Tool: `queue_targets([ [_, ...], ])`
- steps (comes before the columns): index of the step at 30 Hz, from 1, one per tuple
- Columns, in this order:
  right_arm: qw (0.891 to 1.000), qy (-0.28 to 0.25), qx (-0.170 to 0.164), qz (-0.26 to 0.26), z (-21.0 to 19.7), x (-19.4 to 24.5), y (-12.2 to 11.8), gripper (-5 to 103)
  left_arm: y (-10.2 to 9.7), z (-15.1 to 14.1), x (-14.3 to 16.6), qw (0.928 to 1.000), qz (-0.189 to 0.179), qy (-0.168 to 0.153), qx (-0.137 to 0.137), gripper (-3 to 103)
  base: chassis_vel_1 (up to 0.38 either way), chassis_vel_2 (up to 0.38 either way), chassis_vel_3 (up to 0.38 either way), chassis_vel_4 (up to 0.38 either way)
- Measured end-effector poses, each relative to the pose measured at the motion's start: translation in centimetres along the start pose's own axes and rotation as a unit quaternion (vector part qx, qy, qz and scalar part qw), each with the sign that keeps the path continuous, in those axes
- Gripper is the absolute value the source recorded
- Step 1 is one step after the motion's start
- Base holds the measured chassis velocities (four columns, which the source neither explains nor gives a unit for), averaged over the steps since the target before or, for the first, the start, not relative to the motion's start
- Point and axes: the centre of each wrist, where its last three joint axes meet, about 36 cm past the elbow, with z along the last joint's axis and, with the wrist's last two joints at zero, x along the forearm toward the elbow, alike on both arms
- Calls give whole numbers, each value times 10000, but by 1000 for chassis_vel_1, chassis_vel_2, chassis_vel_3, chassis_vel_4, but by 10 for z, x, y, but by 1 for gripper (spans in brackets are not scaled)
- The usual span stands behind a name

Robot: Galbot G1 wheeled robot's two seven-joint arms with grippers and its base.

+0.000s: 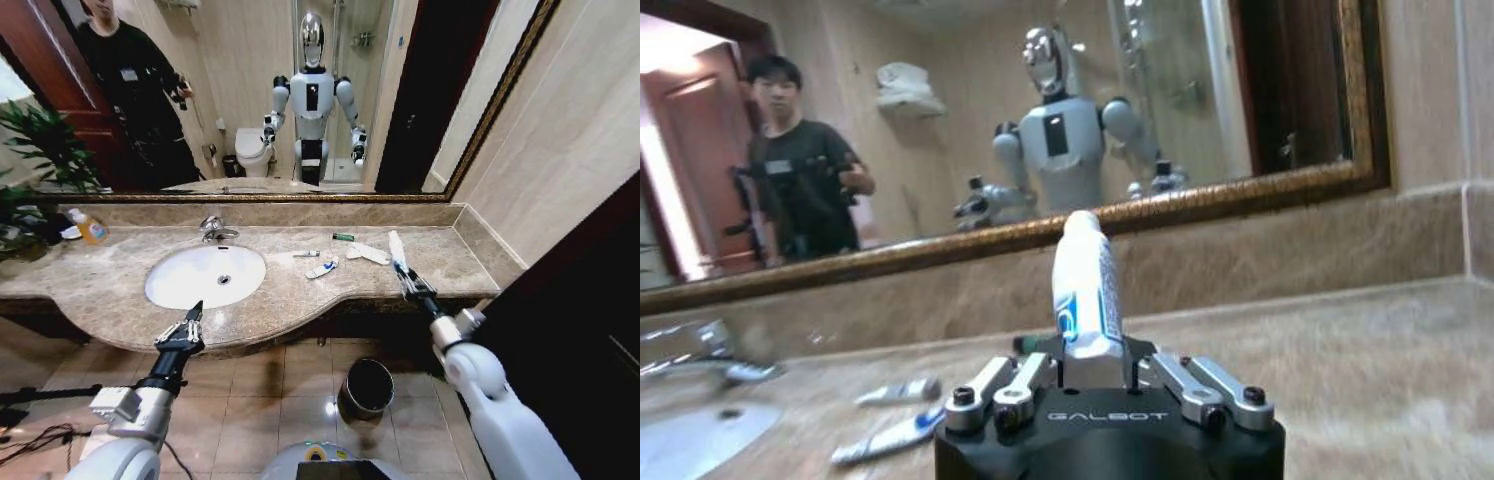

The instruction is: Pick up the trash from the sink and place it in the trash bin.

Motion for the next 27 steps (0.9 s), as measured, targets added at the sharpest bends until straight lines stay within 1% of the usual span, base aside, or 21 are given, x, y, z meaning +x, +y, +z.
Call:
queue_targets([
  [1,9999,88,-104,-106,13,20,-7,26,0,0,0,10000,1,0,0,0,0,0,0,0],
  [3,9997,127,-139,-125,18,27,-8,26,0,0,0,10000,0,0,0,0,0,0,0,0],
  [5,9991,269,-206,-239,42,56,-15,26,0,0,0,10000,0,0,0,0,0,0,0,0],
  [6,9991,269,-206,-239,42,56,-15,26,0,0,0,10000,0,0,0,0,0,0,0,0],
  [8,9986,285,-217,-393,58,71,-21,26,0,0,0,10000,0,-1,0,0,0,0,0,0],
  [9,9980,283,-238,-506,74,81,-26,26,0,0,0,10000,1,0,0,0,0,0,0,0],
  [11,9978,300,-251,-527,80,84,-27,26,0,0,0,10000,0,0,0,0,0,0,0,0],
  [12,9976,359,-277,-527,91,89,-29,26,0,0,0,10000,1,0,0,0,0,0,0,0],
  [14,9974,550,-232,-398,129,100,-35,26,0,0,0,10000,0,0,0,0,0,0,0,0],
  [15,9974,550,-232,-398,129,100,-35,26,0,0,0,10000,0,0,0,0,0,0,0,0],
  [18,9960,871,-47,-193,169,109,-44,26,0,0,0,10000,1,0,0,0,0,0,0,0],
  [19,9960,871,-47,-193,169,109,-44,26,0,0,0,10000,1,0,0,0,0,0,0,0],
  [22,9925,1223,-58,69,198,116,-46,26,0,0,0,10000,0,0,0,0,0,0,0,0],
  [27,9897,1419,-69,152,215,116,-45,26,0,0,0,10000,1,0,0,0,0,0,0,0],
])
